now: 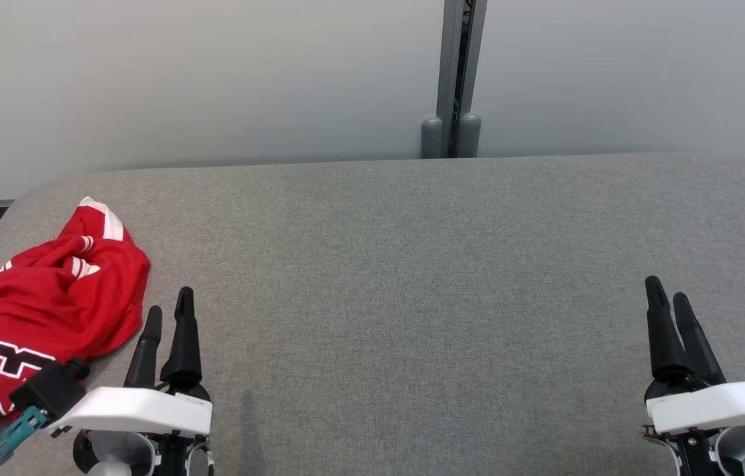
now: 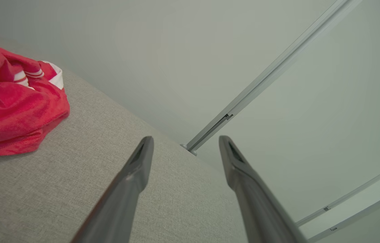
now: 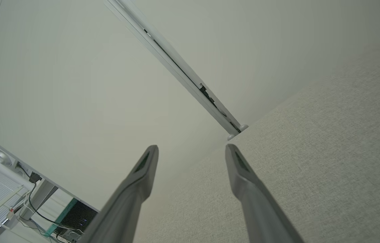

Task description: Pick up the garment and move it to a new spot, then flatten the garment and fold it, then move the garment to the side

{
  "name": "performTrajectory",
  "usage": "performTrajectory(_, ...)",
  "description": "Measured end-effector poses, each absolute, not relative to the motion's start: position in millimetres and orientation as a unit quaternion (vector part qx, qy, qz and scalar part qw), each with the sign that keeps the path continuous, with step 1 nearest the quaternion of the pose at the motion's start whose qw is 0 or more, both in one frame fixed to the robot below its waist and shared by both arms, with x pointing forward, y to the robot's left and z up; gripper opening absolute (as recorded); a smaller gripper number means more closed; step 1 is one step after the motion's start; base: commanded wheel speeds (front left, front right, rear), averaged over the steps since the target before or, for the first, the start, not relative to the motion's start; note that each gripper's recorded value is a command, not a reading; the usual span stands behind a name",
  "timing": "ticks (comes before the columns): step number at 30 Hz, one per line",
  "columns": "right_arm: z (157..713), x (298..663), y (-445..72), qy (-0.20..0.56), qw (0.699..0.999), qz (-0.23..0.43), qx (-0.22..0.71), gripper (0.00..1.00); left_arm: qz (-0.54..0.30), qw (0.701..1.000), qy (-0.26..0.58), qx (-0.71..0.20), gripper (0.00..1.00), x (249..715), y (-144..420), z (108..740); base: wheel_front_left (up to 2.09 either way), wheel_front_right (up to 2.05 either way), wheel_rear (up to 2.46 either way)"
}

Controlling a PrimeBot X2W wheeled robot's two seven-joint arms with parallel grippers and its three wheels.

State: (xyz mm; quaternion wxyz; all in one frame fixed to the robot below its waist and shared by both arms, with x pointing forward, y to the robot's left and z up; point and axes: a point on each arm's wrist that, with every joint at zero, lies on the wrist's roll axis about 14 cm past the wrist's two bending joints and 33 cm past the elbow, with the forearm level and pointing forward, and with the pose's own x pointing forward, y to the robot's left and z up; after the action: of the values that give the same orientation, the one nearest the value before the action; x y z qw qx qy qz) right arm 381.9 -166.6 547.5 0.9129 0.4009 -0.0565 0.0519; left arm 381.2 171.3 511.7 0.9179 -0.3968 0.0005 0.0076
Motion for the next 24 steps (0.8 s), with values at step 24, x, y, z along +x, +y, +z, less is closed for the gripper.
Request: performTrajectory(24,544.0,380.0,-151.0,-0.065,0.972,0.071,0.214,1.0,-0.006,0.975,-0.019,-0.221,1.0,379.2,161.9,517.0,0.0,0.0,0.0)
